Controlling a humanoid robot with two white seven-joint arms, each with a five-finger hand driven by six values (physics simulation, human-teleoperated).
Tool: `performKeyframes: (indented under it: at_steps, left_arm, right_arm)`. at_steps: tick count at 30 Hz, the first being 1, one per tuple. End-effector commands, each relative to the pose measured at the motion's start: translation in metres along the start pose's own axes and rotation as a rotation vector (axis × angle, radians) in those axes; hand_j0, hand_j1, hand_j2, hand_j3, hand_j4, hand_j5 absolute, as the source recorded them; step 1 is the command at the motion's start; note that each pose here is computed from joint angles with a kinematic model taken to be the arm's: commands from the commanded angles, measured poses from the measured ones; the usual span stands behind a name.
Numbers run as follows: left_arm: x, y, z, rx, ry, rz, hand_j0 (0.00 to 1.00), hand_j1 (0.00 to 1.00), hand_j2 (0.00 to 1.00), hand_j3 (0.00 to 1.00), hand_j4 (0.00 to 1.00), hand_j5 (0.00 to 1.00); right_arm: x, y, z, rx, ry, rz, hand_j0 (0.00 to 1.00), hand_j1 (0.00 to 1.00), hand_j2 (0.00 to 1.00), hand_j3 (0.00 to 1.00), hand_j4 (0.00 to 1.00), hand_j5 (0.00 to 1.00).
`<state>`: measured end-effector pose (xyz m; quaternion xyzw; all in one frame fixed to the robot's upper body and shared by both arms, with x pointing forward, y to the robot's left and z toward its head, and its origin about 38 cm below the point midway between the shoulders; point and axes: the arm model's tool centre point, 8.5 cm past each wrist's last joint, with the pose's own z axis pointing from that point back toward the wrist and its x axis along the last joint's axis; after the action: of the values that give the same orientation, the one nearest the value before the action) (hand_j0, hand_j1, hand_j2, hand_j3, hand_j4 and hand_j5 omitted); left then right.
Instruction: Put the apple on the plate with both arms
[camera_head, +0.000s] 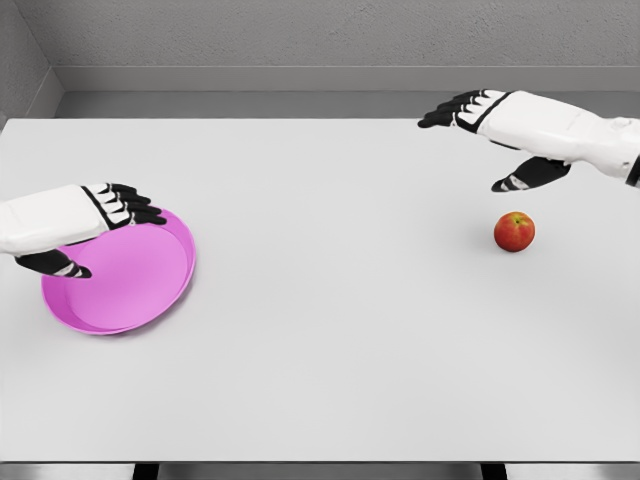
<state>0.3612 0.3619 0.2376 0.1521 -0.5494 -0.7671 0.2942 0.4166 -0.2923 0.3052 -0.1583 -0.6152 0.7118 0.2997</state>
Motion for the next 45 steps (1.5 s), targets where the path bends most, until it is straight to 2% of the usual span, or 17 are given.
performKeyframes:
  at_steps: [1, 6, 8, 9, 10, 11, 12, 13, 15, 18, 22, 25, 28, 30, 36, 43, 45]
  left_arm:
    - [0.002, 0.002, -0.001, 0.0, -0.006, 0.0, 1.0, 1.0, 1.0, 1.0, 1.0, 1.0]
    - [0.004, 0.003, -0.001, 0.001, -0.011, -0.002, 1.0, 1.0, 1.0, 1.0, 1.0, 1.0]
    - [0.005, 0.003, -0.001, -0.001, -0.014, -0.004, 1.0, 1.0, 1.0, 1.0, 1.0, 1.0]
    - [0.006, 0.003, -0.002, 0.0, -0.02, -0.007, 1.0, 1.0, 1.0, 1.0, 1.0, 1.0]
    - [0.007, 0.003, -0.002, -0.001, -0.02, -0.005, 1.0, 1.0, 1.0, 1.0, 1.0, 1.0]
    - [0.007, 0.004, -0.001, 0.0, -0.019, -0.008, 1.0, 1.0, 1.0, 1.0, 1.0, 1.0]
    - [0.006, 0.004, -0.001, -0.003, -0.018, -0.009, 1.0, 1.0, 1.0, 1.0, 1.0, 1.0]
    - [0.006, 0.004, -0.001, -0.003, -0.018, -0.009, 1.0, 1.0, 1.0, 1.0, 1.0, 1.0]
    - [0.008, 0.003, -0.001, -0.005, -0.023, -0.009, 1.0, 1.0, 1.0, 1.0, 1.0, 1.0]
    - [0.008, 0.003, 0.0, -0.008, -0.021, -0.01, 1.0, 1.0, 1.0, 1.0, 1.0, 1.0]
    - [0.007, 0.003, 0.001, -0.013, -0.018, -0.011, 1.0, 1.0, 1.0, 1.0, 1.0, 1.0]
    - [0.01, 0.003, 0.001, -0.012, -0.025, -0.013, 1.0, 1.0, 1.0, 1.0, 1.0, 1.0]
    - [0.009, 0.004, 0.003, -0.017, -0.019, -0.017, 1.0, 1.0, 1.0, 1.0, 1.0, 1.0]
    - [0.009, 0.003, 0.003, -0.02, -0.02, -0.017, 1.0, 1.0, 1.0, 1.0, 1.0, 1.0]
    - [0.008, 0.004, 0.005, -0.022, -0.017, -0.019, 1.0, 1.0, 1.0, 1.0, 1.0, 1.0]
    - [0.008, 0.004, 0.006, -0.023, -0.013, -0.02, 1.0, 1.0, 1.0, 1.0, 1.0, 1.0]
    - [0.008, 0.005, 0.006, -0.022, -0.015, -0.021, 1.0, 1.0, 1.0, 1.0, 1.0, 1.0]
  right_arm:
    - [0.0, -0.001, 0.001, -0.001, 0.0, -0.001, 1.0, 1.0, 1.0, 1.0, 1.0, 1.0]
    - [-0.001, -0.004, 0.004, -0.005, 0.007, 0.007, 1.0, 1.0, 1.0, 1.0, 1.0, 1.0]
    - [-0.012, -0.011, 0.027, 0.009, 0.06, 0.034, 1.0, 1.0, 1.0, 1.0, 1.0, 1.0]
    - [-0.017, -0.007, 0.039, 0.035, 0.075, 0.028, 1.0, 1.0, 1.0, 1.0, 1.0, 1.0]
    - [-0.023, -0.004, 0.049, 0.019, 0.068, -0.056, 1.0, 1.0, 1.0, 1.0, 1.0, 1.0]
    - [-0.038, -0.005, 0.058, -0.049, 0.064, -0.185, 1.0, 1.0, 1.0, 1.0, 1.0, 1.0]
    - [-0.048, -0.008, 0.065, -0.081, 0.083, -0.217, 1.0, 1.0, 1.0, 1.0, 1.0, 1.0]
    - [-0.054, -0.005, 0.07, -0.073, 0.106, -0.227, 1.0, 1.0, 1.0, 1.0, 1.0, 1.0]
    - [-0.061, 0.015, 0.074, -0.042, 0.13, -0.268, 1.0, 1.0, 1.0, 1.0, 1.0, 1.0]
    - [-0.059, 0.048, 0.071, 0.023, 0.135, -0.321, 1.0, 1.0, 1.0, 1.0, 1.0, 1.0]
    - [-0.058, 0.067, 0.071, 0.102, 0.145, -0.338, 1.0, 1.0, 1.0, 1.0, 1.0, 1.0]
    - [-0.058, 0.074, 0.068, 0.132, 0.156, -0.322, 1.0, 1.0, 1.0, 1.0, 1.0, 1.0]
    - [-0.065, 0.091, 0.067, 0.156, 0.176, -0.354, 1.0, 1.0, 1.0, 1.0, 1.0, 1.0]
    - [-0.065, 0.101, 0.059, 0.177, 0.18, -0.343, 1.0, 1.0, 1.0, 1.0, 1.0, 1.0]
    - [-0.077, 0.117, 0.062, 0.193, 0.221, -0.38, 1.0, 1.0, 1.0, 1.0, 1.0, 1.0]
    - [-0.085, 0.136, 0.048, 0.192, 0.241, -0.42, 1.0, 1.0, 1.0, 1.0, 1.0, 1.0]
    - [-0.089, 0.137, 0.046, 0.195, 0.254, -0.414, 1.0, 1.0, 1.0, 1.0, 1.0, 1.0]
